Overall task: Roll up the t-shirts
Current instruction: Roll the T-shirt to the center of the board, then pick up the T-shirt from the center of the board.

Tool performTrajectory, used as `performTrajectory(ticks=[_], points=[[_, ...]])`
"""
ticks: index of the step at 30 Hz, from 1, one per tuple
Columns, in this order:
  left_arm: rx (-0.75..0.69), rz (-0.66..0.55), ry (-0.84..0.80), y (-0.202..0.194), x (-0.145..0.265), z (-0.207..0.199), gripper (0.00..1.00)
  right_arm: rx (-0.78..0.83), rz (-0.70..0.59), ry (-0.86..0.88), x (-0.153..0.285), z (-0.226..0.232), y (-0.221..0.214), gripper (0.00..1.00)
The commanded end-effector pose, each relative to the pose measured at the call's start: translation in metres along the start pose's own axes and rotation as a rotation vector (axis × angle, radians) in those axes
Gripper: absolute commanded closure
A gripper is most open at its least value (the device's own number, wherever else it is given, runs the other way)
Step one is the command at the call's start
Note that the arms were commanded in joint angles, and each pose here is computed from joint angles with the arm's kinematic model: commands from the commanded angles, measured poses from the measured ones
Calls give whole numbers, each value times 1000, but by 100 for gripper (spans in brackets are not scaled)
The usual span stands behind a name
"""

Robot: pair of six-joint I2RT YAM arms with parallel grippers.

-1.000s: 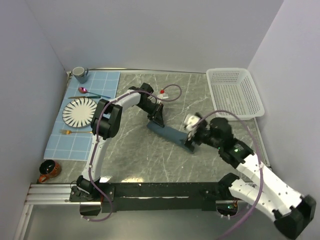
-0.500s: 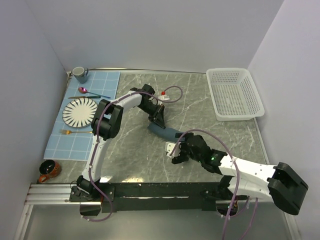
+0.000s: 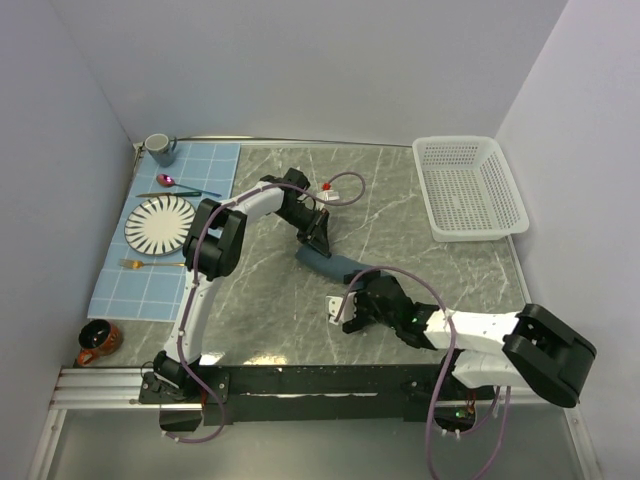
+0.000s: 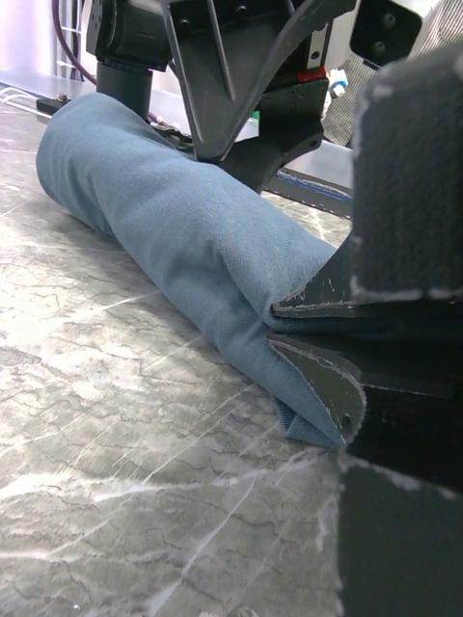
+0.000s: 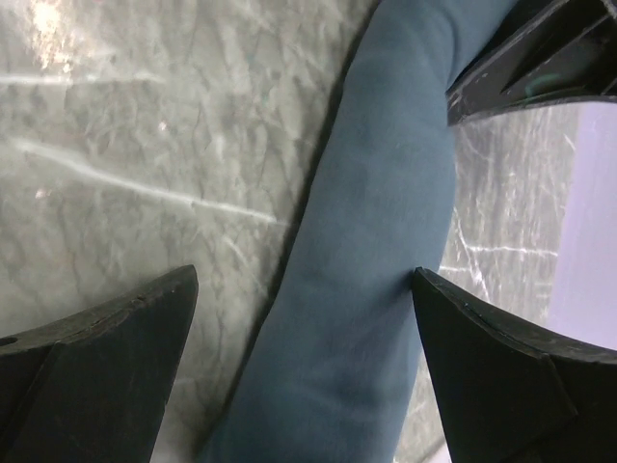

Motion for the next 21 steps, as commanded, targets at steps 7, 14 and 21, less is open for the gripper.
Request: performTrajectory(ticks=[7,14,21], points=[[74,83,20,-23,-24,25,84,63,47,-2,-15,6,-9,3],[81,86,-9,-25,-24,22,84,62,116,77,-28,22,-23,6],[103,95,-23,-28,-18,31,84,40,187,109,-35,22,-30,9]])
Point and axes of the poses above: each gripper's point midway between its finger pads, its own x axis back along the fingers, its own z axis along the line the jaws close on, y = z × x, the point moved 3 cm from there along x, back along the fingers, and after that the axes turned 6 degrees about x, right-handed, at the moved point
